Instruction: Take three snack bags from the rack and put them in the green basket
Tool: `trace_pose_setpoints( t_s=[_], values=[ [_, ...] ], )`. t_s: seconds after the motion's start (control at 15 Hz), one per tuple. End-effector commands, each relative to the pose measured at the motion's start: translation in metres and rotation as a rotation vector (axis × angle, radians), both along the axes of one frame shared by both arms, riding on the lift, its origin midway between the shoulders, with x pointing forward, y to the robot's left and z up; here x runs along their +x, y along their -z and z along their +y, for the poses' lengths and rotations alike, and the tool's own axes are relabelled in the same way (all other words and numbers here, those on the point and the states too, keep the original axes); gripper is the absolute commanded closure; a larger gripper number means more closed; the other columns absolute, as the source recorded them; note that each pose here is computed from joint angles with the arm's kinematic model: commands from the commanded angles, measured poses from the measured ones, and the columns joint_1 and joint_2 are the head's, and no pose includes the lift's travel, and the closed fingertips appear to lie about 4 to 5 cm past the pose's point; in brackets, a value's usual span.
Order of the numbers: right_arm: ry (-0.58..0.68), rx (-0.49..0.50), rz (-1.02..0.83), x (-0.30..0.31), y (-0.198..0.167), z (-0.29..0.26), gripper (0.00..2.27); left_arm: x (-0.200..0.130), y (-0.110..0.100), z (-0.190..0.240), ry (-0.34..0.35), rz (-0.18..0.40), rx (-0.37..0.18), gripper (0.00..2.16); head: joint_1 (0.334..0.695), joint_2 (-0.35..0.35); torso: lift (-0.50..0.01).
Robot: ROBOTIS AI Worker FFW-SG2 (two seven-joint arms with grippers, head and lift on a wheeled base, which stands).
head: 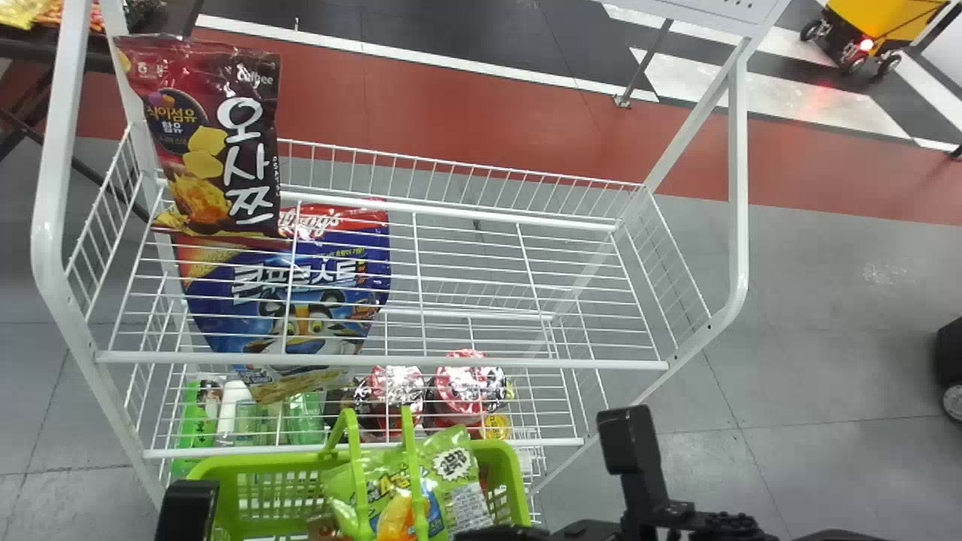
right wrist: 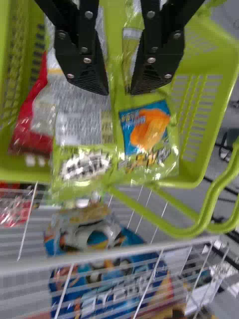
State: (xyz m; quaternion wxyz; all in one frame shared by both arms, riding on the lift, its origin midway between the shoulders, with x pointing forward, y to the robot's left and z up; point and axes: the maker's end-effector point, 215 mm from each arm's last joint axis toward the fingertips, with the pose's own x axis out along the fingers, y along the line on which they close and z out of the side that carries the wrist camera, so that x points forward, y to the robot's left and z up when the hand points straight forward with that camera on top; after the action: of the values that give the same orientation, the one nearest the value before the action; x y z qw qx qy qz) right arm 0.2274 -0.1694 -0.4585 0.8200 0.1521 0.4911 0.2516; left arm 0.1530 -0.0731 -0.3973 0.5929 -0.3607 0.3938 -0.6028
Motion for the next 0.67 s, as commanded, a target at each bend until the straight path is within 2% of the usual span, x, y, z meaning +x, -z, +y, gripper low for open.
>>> trace_pose_setpoints(
  t_s=[0.0, 0.13, 0.33, 0.47, 0.6],
  values=[
    [0.035, -0.007, -0.124, 0.025, -0.017, -0.009, 0.06, 0.001, 0.000, -0.001, -0.001, -0.002, 0.002, 1.87, 0.695, -0.350, -0.007],
    [0.065, 0.005, -0.234, 0.047, -0.035, -0.011, 0.06, 0.001, 0.000, 0.000, 0.000, -0.002, 0.003, 1.87, 0.695, -0.350, -0.007],
    [0.169, 0.011, -0.794, 0.117, -0.138, -0.029, 0.07, 0.001, -0.002, -0.002, -0.003, -0.008, -0.006, 1.87, 0.695, -0.350, -0.007],
    [0.248, -0.024, -0.933, 0.129, -0.158, -0.036, 0.07, 0.002, -0.002, -0.003, -0.006, -0.015, -0.008, 1.87, 0.695, -0.350, -0.007],
    [0.323, -0.068, -0.958, 0.134, -0.161, -0.028, 0.07, 0.003, -0.001, -0.003, -0.009, -0.015, -0.003, 1.87, 0.695, -0.350, -0.007]
  ],
)
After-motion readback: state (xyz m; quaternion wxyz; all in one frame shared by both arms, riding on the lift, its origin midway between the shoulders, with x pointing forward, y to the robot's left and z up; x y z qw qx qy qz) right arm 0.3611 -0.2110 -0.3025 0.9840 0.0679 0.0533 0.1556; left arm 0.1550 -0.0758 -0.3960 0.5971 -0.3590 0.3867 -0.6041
